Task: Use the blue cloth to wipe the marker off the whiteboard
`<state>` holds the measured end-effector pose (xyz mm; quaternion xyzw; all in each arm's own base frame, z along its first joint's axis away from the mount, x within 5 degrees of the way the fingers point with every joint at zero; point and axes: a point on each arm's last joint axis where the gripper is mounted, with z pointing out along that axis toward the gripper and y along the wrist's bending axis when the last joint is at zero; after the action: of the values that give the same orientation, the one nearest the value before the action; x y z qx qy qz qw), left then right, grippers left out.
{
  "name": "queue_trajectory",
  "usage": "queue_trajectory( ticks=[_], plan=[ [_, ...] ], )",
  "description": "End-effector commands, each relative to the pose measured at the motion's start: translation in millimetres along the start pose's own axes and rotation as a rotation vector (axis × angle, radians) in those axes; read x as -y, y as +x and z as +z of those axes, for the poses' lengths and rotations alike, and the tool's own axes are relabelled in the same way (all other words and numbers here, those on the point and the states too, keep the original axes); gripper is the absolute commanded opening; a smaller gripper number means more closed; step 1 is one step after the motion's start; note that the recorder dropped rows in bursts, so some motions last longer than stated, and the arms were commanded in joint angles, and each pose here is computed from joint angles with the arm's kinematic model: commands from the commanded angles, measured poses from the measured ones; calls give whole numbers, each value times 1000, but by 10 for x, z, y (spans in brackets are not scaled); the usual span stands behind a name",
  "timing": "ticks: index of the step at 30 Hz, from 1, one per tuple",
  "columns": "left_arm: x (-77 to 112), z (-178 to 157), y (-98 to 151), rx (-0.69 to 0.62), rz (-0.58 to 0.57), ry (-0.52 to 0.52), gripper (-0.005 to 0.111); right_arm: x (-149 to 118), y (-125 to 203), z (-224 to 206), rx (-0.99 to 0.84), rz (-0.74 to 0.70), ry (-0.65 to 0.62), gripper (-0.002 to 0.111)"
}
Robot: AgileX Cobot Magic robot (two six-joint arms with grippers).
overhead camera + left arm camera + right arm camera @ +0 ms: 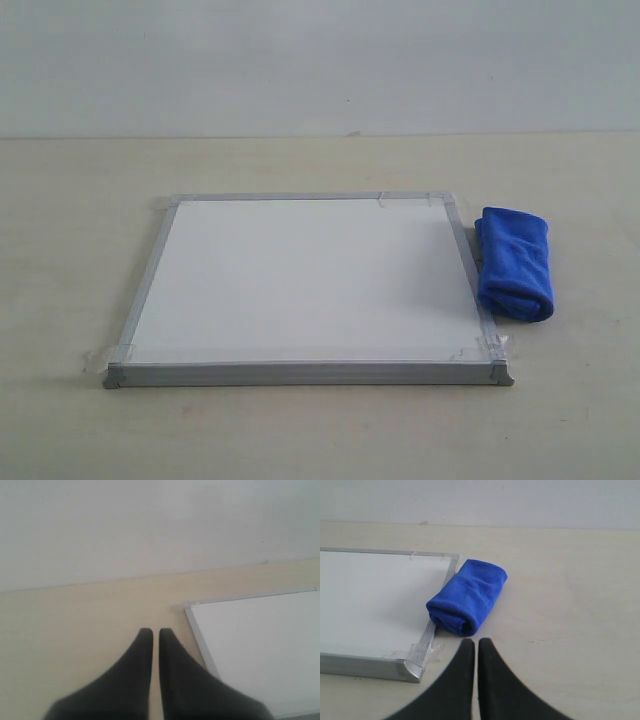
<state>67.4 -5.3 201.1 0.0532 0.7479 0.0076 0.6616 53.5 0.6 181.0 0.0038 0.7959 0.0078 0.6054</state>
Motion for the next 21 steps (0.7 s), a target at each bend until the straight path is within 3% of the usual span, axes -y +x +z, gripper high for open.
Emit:
queue_trajectory(
  ticks=[1,4,8,10,12,18,21],
  plan=[
    [8,-41,33,19,-28,-6,4,1,-13,-4,15,-1,2,0],
    [9,-44,31,22,-90,-5,4,1,-13,-4,15,-1,2,0],
    [37,-44,53,-7,-408,24,4,1,-13,-4,15,-1,2,0],
    [50,-44,60,-19,-494,36,4,1,-13,-4,15,-1,2,0],
    [48,-44,59,-17,-471,35,4,1,-13,-4,15,-1,2,0],
    [13,-69,61,3,-170,-5,4,1,-10,-4,12,-1,2,0],
    [16,-103,54,30,-184,-3,4,1,-10,-4,12,-1,2,0]
  ],
)
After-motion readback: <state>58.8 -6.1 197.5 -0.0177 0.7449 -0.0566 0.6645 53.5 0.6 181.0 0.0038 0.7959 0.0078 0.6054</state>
